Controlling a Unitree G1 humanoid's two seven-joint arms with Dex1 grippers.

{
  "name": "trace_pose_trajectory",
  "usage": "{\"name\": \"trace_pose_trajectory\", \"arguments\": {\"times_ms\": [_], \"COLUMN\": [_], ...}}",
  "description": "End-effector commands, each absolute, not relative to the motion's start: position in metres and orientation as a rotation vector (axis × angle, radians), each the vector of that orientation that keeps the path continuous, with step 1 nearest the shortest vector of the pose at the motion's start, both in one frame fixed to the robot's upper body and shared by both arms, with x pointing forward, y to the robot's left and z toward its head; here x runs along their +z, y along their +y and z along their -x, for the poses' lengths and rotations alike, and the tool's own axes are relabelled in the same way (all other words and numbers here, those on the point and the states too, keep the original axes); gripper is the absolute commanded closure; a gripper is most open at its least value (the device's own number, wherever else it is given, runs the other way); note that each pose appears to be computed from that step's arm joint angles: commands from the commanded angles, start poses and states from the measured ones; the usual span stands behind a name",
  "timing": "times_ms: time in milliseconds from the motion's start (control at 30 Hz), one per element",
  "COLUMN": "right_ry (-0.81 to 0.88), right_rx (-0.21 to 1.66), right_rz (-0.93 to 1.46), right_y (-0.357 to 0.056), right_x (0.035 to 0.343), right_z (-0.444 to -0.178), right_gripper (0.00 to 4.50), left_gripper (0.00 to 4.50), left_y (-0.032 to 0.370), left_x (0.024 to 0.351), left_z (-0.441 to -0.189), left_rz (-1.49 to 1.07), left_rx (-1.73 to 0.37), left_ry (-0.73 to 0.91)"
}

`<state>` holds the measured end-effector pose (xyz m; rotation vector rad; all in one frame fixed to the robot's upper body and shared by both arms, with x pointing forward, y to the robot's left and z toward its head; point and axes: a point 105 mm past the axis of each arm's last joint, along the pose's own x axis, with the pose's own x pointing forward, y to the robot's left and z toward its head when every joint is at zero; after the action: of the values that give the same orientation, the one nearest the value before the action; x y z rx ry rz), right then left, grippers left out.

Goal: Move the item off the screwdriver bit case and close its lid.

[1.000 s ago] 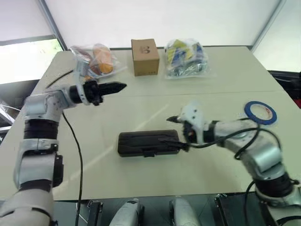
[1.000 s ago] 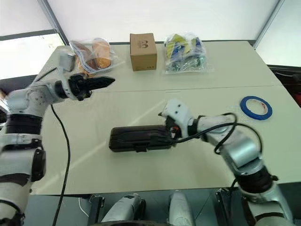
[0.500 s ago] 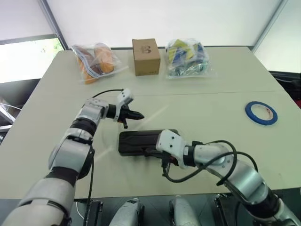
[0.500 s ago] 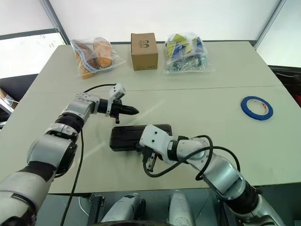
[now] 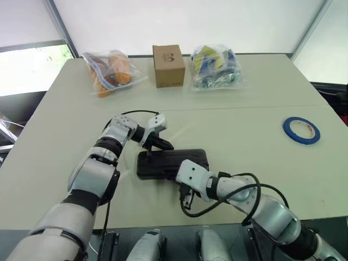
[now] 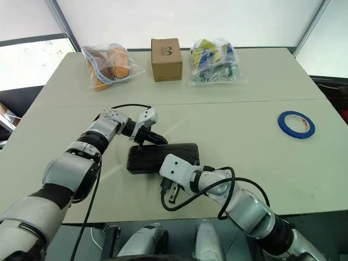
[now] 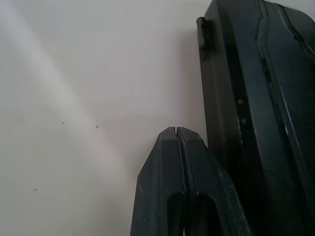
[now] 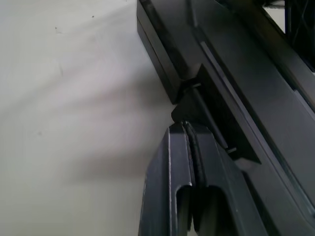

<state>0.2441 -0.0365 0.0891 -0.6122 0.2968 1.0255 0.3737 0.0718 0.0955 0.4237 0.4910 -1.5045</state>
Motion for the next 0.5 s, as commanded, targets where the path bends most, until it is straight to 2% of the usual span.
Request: {"name": "trace_pose_trajectory", "arguments": {"times_ms": [33, 233, 500], "right_ry": [0.249, 0.251, 0.246], "right_rx": [0.982, 0.975, 0.953], "right_rz": [0.658, 0.682, 0.692], "right_y": [-0.039, -0.042, -0.042], "right_x": [0.093, 0.091, 0.09], "right_z": [-0.255, -0.259, -0.265], "right_gripper": [4.44, 4.44, 4.44], "left_gripper": [4.5, 4.5, 4.5], "left_y": [0.069, 0.07, 0.07], "left_x": [0.076, 0.059, 0.048], "left_z": [-0.36, -0.341, -0.333], "left_rz": [-0.439, -0.447, -0.441], "left_rx": [-1.573, -1.672, -1.686], "left_ry": [0.556, 0.62, 0.621]}}
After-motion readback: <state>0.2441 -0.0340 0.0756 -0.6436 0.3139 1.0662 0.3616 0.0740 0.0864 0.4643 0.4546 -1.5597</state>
